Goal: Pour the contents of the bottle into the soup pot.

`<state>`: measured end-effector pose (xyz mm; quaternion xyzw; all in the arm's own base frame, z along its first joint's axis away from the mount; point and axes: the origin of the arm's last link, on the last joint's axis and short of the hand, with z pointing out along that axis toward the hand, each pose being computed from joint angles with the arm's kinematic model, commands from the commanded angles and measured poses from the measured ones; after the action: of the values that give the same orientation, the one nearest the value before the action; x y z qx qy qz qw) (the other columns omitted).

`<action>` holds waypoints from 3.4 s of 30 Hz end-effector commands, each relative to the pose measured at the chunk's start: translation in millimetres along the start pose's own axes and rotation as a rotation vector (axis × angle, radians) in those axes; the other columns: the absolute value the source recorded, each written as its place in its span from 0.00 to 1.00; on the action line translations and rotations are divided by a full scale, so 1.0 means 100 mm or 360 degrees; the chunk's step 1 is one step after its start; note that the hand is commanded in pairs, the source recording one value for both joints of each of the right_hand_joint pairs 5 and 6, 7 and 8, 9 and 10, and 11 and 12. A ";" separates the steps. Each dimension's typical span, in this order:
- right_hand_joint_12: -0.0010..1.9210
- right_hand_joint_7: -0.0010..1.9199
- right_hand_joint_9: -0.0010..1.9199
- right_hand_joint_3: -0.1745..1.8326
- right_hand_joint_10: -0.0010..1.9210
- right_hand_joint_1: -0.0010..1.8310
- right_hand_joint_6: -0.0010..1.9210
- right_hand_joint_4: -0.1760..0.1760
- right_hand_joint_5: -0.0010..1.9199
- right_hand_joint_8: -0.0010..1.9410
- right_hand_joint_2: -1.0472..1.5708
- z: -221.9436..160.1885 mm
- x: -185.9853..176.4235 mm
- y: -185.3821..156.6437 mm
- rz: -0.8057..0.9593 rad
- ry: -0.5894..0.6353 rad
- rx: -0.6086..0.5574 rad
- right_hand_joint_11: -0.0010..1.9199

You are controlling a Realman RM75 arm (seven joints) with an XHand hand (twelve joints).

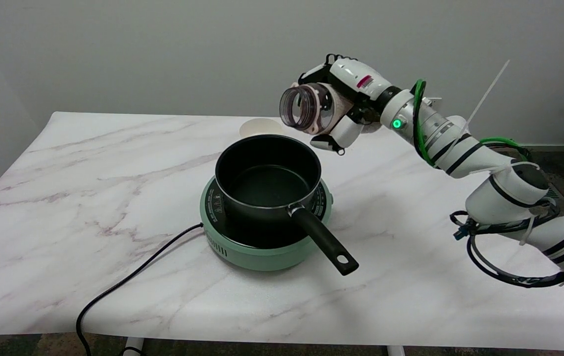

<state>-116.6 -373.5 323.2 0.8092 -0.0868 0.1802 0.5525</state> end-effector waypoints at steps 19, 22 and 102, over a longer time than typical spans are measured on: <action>0.57 0.70 0.66 0.80 0.66 0.84 0.73 0.50 0.73 0.69 0.45 0.03 -0.11 -0.19 -0.0705 -0.0061 0.0090 0.57; 0.56 0.69 0.66 0.81 0.66 0.84 0.73 0.50 0.73 0.68 0.45 0.03 -0.12 -0.19 -0.0757 -0.0073 0.0103 0.56; 0.56 0.69 0.64 0.74 0.64 0.81 0.78 0.50 0.78 0.68 0.50 0.25 0.10 -0.22 -0.1338 -0.0166 0.0330 0.56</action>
<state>-96.1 -387.2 302.1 0.8364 0.2206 -0.0711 0.4967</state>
